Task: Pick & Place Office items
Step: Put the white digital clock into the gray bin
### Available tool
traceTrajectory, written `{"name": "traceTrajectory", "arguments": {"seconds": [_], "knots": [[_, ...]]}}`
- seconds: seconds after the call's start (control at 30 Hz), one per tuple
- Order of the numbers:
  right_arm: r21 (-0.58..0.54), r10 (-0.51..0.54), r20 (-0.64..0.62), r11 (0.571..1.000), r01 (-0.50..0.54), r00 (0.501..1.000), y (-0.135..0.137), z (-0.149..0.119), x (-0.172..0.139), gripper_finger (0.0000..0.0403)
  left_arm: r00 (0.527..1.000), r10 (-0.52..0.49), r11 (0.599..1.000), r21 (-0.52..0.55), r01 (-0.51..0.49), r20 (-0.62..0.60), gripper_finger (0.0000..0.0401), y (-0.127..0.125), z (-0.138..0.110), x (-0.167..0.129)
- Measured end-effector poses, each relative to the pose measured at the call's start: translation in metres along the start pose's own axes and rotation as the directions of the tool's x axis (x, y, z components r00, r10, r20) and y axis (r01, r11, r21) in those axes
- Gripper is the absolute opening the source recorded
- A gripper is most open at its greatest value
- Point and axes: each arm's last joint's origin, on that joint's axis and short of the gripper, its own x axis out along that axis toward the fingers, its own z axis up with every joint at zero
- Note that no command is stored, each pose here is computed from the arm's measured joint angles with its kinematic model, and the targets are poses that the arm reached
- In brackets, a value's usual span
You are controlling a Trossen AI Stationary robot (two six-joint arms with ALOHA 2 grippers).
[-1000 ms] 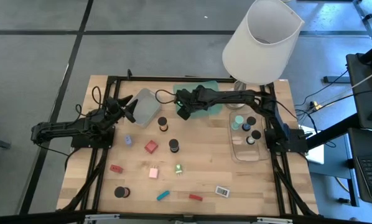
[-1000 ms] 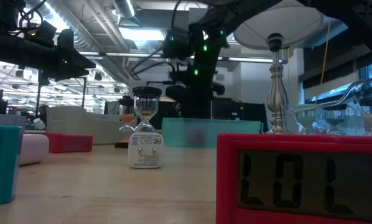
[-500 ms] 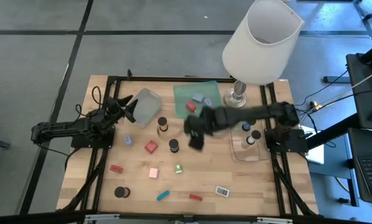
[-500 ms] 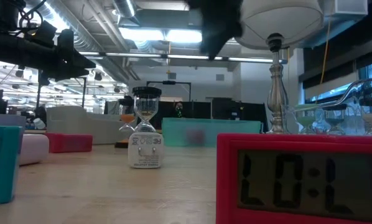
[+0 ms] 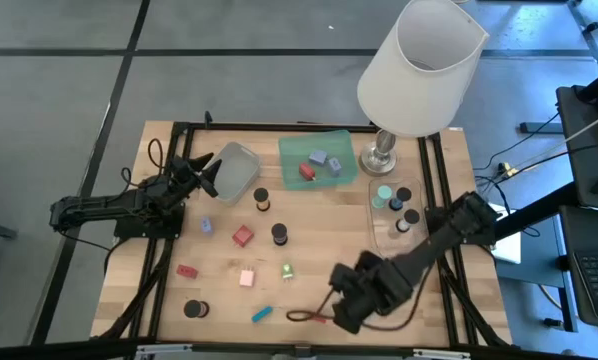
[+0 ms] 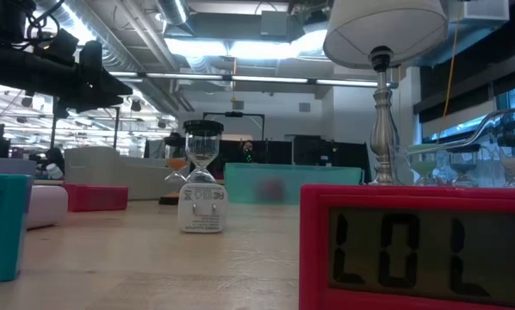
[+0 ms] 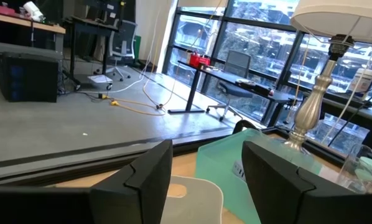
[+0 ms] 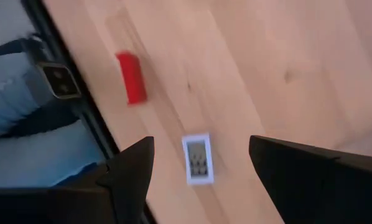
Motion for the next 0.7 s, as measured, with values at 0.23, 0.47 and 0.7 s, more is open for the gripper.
{"name": "traceTrajectory", "arguments": {"seconds": [0.23, 0.47, 0.7], "knots": [[0.081, -0.126, -0.13, 0.987, 0.137, 0.983, 0.008, -0.038, 0.042, 0.0268, 1.0, 0.0, 1.0, -0.001, 0.0, 0.0, 0.019, 0.0, 0.0, 0.0], [0.009, -0.127, -0.252, 0.991, 0.133, 0.959, 0.008, -0.049, 0.087, 0.0268, 1.0, 0.0, 1.0, -0.001, 0.0, 0.001, 0.0191, 0.0, 0.0, 0.0], [-0.061, -0.095, -0.211, 0.995, 0.084, 0.973, 0.006, -0.048, 0.107, 0.0268, 1.0, 0.0, 1.0, -0.002, 0.0, 0.002, 0.019, 0.0, 0.0, 0.0]]}}
